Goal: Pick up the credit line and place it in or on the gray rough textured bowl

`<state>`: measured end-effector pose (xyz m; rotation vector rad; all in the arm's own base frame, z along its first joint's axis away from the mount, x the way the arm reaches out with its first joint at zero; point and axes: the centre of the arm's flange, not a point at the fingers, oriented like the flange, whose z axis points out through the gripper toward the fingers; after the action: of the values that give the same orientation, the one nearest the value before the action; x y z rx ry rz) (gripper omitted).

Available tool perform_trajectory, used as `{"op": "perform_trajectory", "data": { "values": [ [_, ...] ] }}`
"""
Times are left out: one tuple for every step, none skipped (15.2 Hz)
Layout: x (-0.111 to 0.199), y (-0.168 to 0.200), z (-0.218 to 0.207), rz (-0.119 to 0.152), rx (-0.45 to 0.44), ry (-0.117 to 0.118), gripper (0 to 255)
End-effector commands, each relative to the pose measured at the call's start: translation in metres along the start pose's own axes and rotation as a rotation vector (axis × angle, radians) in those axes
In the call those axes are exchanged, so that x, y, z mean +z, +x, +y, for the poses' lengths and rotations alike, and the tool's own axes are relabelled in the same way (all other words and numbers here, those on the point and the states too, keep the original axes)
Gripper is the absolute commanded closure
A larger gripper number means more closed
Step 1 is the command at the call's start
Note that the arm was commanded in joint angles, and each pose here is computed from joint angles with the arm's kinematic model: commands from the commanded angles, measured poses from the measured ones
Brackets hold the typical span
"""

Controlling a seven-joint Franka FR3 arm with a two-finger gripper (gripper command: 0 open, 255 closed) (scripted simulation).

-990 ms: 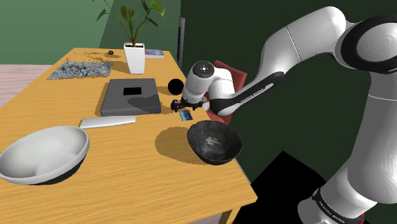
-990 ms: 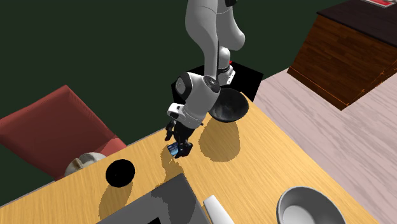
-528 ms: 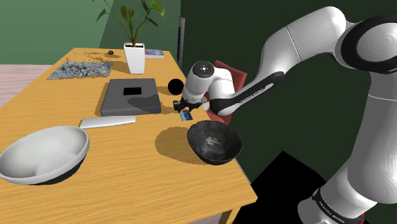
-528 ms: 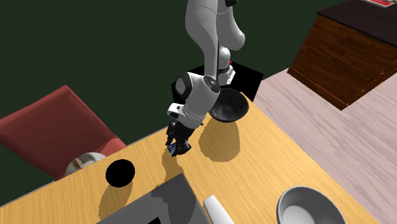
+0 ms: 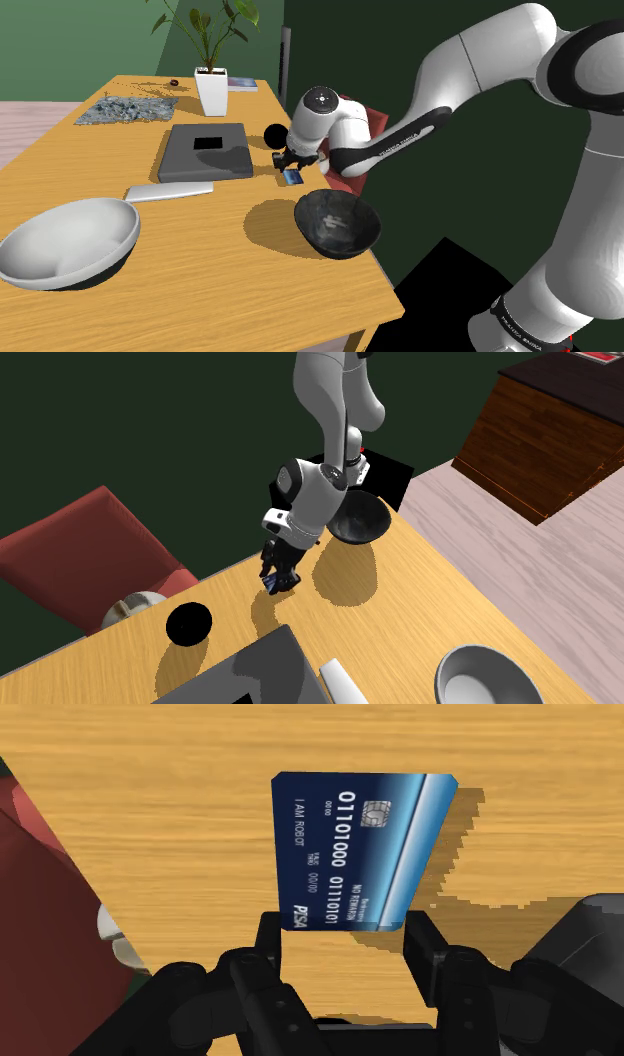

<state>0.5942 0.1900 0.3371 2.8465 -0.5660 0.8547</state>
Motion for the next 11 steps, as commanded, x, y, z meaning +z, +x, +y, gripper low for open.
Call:
{"op": "perform_trajectory", "data": {
  "values": [
    [-0.009, 0.007, 0.000, 0.000, 0.000, 0.000, 255],
    [-0.014, 0.010, 0.000, 0.000, 0.000, 0.000, 255],
    [-0.018, 0.013, 0.000, 0.000, 0.000, 0.000, 255],
    [-0.022, 0.016, 0.000, 0.000, 0.000, 0.000, 255],
    [-0.027, 0.019, 0.000, 0.000, 0.000, 0.000, 255],
    [-0.031, 0.022, 0.000, 0.000, 0.000, 0.000, 255],
    [-0.036, 0.025, 0.000, 0.000, 0.000, 0.000, 255],
    [-0.040, 0.028, 0.000, 0.000, 0.000, 0.000, 255],
    [-0.044, 0.031, 0.000, 0.000, 0.000, 0.000, 255],
    [-0.049, 0.034, 0.000, 0.000, 0.000, 0.000, 255],
    [-0.053, 0.037, 0.000, 0.000, 0.000, 0.000, 255]
  ]
}}
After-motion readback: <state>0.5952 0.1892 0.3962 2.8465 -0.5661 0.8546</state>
